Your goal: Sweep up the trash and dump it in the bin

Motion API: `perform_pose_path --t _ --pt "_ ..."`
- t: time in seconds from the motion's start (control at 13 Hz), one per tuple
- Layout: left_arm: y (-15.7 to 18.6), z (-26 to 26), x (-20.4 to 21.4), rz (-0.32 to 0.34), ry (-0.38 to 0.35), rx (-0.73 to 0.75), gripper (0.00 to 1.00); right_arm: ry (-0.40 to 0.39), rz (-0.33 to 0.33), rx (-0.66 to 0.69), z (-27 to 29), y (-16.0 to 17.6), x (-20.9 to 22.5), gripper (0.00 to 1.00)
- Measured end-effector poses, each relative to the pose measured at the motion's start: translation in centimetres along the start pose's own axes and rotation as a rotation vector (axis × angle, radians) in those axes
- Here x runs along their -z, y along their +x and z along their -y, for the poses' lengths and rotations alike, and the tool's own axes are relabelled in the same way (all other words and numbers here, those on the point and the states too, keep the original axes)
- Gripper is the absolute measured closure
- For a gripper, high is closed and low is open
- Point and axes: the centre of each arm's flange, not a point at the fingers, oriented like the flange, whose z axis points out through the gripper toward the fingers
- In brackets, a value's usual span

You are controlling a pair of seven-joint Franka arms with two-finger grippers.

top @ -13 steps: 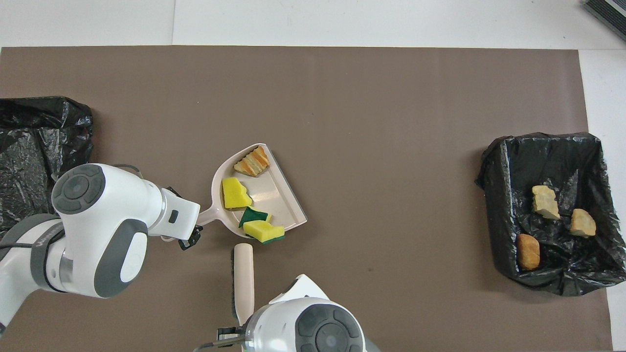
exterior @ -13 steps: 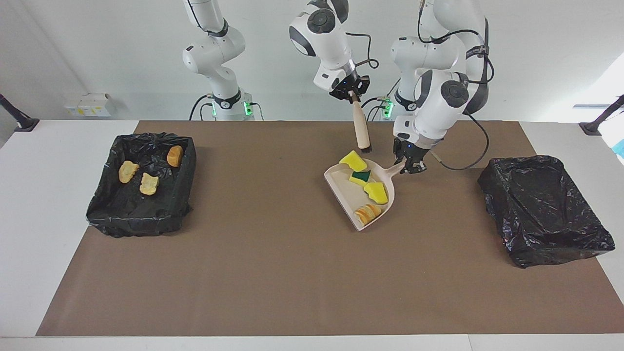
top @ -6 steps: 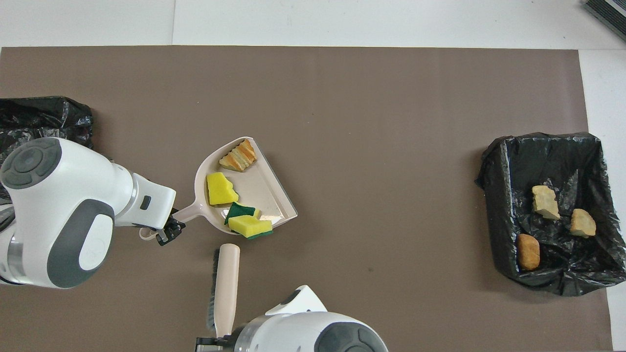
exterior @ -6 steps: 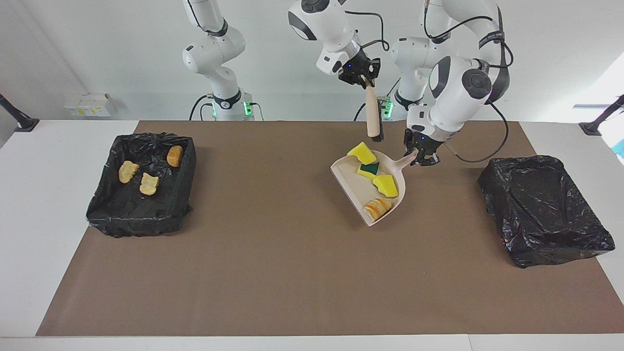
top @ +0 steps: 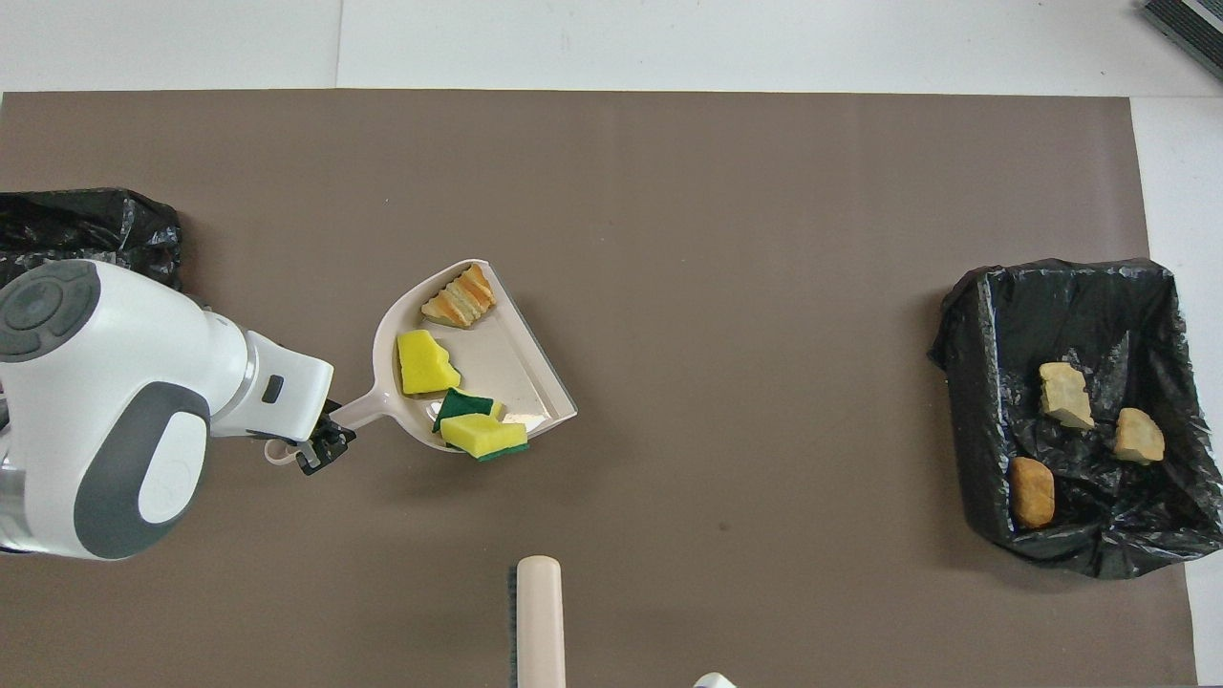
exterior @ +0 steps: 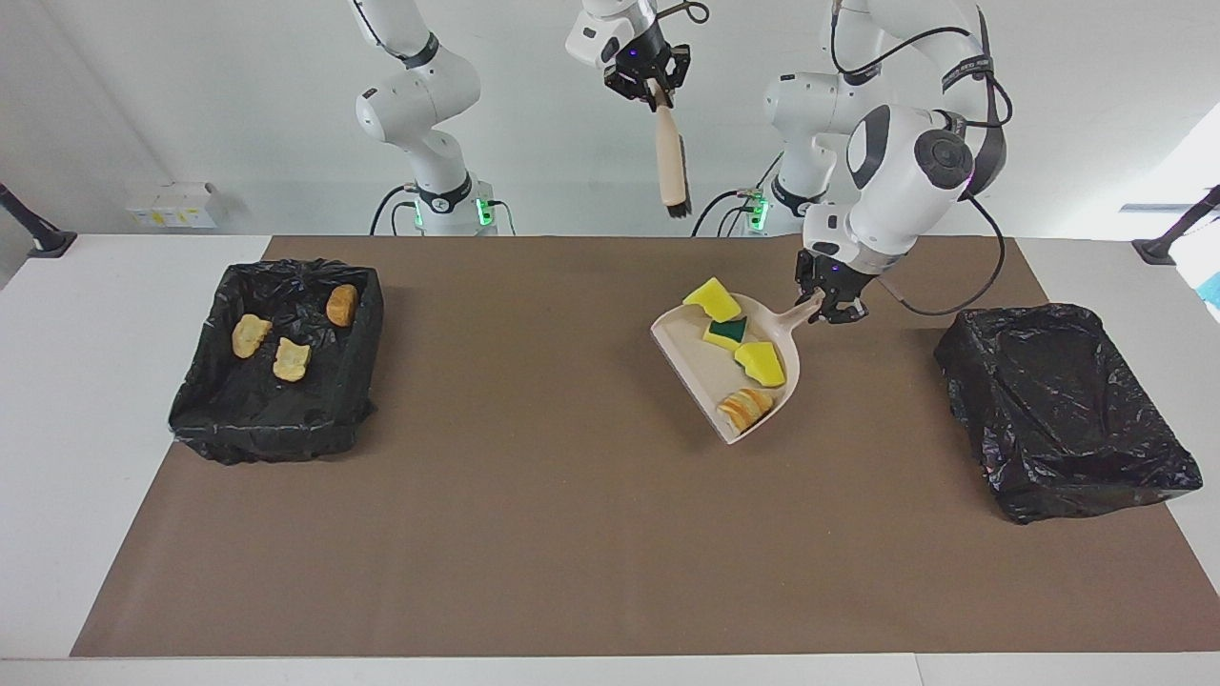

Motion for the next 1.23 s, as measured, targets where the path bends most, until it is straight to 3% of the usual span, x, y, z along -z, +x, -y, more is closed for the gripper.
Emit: perform_pose_path --t 0.31,0.54,0.69,0.92,1.23 --pt "-2.5 2.4 5.8 0.003 0.019 0.048 0.69 -0.177 -0.054 0.014 -2.4 1.2 -5.4 0.75" --pt "-6.4 4.9 10.5 0.005 0.046 0.083 0.69 -0.221 -0.099 0.036 -0.8 2.0 -10.8 0.75" --pt "-10.4 7.3 12.6 -0.01 0.062 0.07 0.69 -0.251 -0.136 0.038 0.4 2.3 -14.6 0.75" --pt "-19.2 12.3 15.5 -0.025 0.101 0.05 0.69 -0.308 -0.182 0.037 1.7 2.3 -20.4 0.75" --pt "-28.9 16.8 17.5 0.13 0.178 0.133 0.69 -0.369 -0.243 0.051 2.5 2.2 -27.8 0.75"
